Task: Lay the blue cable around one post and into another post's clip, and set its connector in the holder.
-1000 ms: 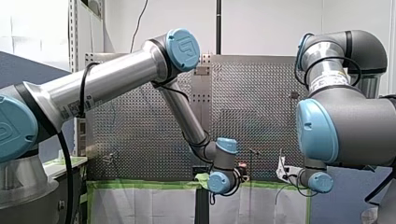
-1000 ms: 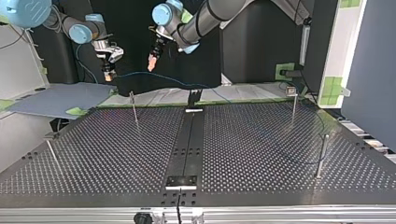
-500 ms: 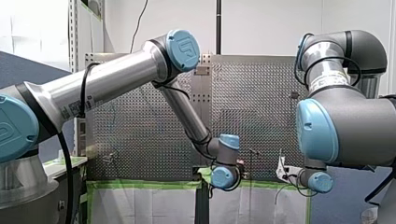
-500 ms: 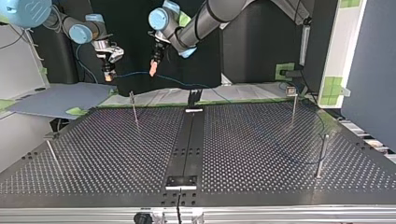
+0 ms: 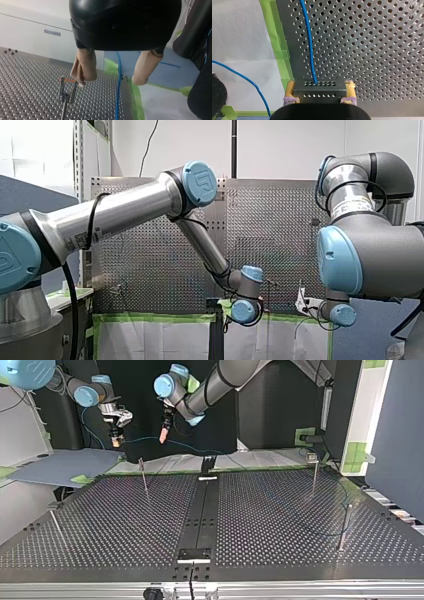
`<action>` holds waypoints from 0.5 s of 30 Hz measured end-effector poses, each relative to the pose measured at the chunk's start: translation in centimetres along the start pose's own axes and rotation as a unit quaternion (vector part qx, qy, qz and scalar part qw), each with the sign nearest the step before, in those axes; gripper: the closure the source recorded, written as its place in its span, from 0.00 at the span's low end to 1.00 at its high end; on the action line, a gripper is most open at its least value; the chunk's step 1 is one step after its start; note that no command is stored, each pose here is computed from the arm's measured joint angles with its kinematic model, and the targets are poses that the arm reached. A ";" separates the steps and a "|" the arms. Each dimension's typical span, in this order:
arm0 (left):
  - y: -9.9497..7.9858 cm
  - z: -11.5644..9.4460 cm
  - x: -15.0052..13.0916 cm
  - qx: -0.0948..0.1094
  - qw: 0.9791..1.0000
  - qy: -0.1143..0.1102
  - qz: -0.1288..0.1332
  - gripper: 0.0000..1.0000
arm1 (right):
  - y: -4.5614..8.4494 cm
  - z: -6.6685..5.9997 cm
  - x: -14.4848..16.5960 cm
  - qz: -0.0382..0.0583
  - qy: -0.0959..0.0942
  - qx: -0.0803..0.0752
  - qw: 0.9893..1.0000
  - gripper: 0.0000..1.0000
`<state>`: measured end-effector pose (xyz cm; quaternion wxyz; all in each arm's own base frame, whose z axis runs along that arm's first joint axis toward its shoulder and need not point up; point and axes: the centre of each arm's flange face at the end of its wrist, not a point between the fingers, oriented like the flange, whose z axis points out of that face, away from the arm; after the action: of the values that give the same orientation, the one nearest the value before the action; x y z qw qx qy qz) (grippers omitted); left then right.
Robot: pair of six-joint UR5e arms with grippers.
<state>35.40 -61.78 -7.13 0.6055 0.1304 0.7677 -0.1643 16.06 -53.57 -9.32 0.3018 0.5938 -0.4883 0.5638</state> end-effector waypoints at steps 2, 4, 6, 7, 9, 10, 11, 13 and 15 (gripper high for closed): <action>0.2 0.5 -0.4 -0.005 1.000 0.001 0.000 0.00 | 0.0 0.0 0.0 0.000 0.000 0.000 1.000 1.00; 0.4 1.0 -0.8 -0.008 1.000 0.000 -0.001 0.00 | 0.0 0.0 0.0 0.000 0.000 0.001 1.000 1.00; 0.5 1.5 -1.3 -0.011 1.000 -0.003 -0.003 0.00 | 0.0 0.0 0.0 0.000 0.000 0.001 1.000 1.00; 0.6 1.6 -1.5 -0.011 1.000 -0.004 -0.004 0.00 | 0.0 0.0 0.1 0.000 0.000 0.002 1.000 1.00; 0.7 2.0 -1.7 -0.013 1.000 -0.006 -0.006 0.00 | -0.1 0.0 0.1 0.000 0.000 0.002 1.000 1.00; 0.8 2.1 -1.9 -0.014 1.000 -0.006 -0.007 0.00 | -0.1 0.0 0.1 0.000 0.000 0.002 1.000 1.00; 0.9 2.3 -2.0 -0.014 1.000 -0.006 -0.009 0.00 | -0.1 0.0 0.1 0.000 0.000 0.002 1.000 1.00; 1.2 2.6 -2.1 -0.013 1.000 -0.006 -0.015 0.00 | -0.1 0.0 0.1 0.000 0.000 0.002 1.000 1.00; 1.5 2.9 -2.3 -0.014 1.000 -0.006 -0.022 0.00 | -0.1 0.0 0.1 0.000 0.000 0.002 1.000 1.00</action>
<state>39.11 -61.65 -5.67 0.6082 0.1042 0.7690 -0.1671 16.14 -53.59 -9.18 0.3007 0.5945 -0.4867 0.5650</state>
